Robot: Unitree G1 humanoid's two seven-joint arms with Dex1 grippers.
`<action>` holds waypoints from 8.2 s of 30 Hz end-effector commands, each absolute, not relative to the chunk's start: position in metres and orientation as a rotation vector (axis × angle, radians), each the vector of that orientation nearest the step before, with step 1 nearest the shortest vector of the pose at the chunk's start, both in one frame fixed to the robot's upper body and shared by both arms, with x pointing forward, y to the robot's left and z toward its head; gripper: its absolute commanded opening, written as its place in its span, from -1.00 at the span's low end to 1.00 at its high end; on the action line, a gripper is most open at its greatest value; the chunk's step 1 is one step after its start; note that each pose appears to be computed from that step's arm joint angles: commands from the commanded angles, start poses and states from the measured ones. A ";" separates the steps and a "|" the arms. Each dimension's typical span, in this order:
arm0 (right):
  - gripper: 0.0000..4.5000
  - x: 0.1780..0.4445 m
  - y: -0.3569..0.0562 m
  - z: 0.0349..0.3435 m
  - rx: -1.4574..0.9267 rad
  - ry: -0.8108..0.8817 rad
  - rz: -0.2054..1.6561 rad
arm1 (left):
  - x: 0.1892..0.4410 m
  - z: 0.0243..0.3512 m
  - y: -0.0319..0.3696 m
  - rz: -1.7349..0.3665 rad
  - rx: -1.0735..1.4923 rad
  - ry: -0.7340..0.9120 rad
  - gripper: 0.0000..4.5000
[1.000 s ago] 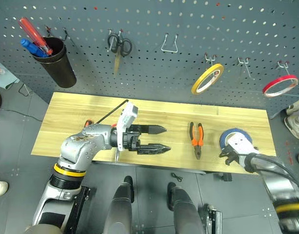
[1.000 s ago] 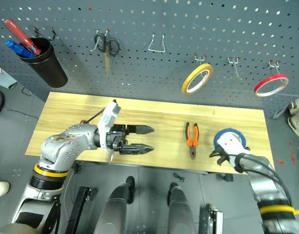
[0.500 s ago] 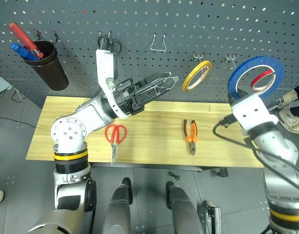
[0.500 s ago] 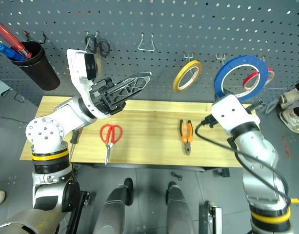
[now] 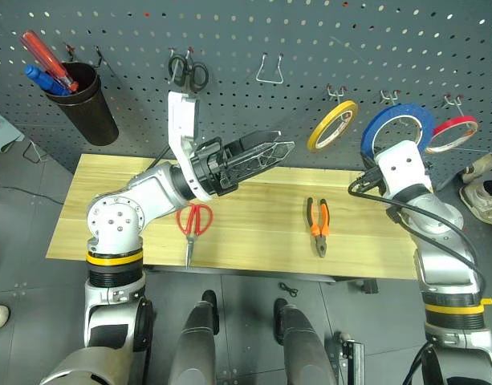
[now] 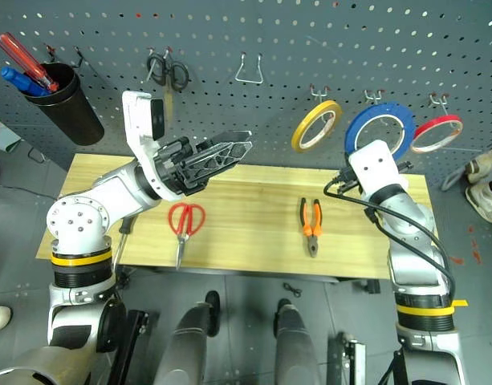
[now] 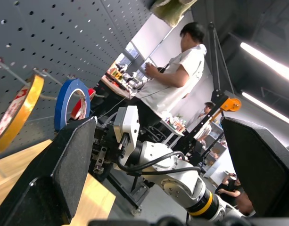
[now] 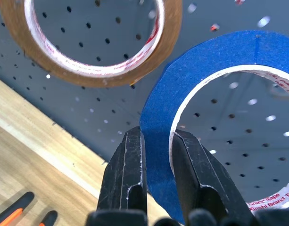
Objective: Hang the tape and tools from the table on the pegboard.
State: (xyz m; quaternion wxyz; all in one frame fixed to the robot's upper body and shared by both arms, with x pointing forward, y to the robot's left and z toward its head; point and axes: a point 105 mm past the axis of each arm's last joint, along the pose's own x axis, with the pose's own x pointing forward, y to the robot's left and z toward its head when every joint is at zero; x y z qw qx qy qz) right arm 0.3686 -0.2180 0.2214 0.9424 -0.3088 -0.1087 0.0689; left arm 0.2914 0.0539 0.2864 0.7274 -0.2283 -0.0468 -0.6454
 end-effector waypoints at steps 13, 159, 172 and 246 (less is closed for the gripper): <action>0.98 0.330 -0.218 0.122 -0.417 0.225 0.257 | 0.286 0.229 0.084 -1.341 -0.161 0.039 1.00; 0.99 0.293 -0.098 0.215 -0.277 -0.037 1.158 | 0.340 0.033 0.158 -0.189 -0.018 0.549 1.00; 1.00 0.295 -0.096 0.211 -0.273 -0.038 1.150 | 0.326 0.028 0.158 -0.156 -0.030 0.585 -0.95; 1.00 0.290 -0.026 0.231 -0.297 -0.101 1.189 | 0.350 0.133 0.246 -0.054 0.163 0.203 0.99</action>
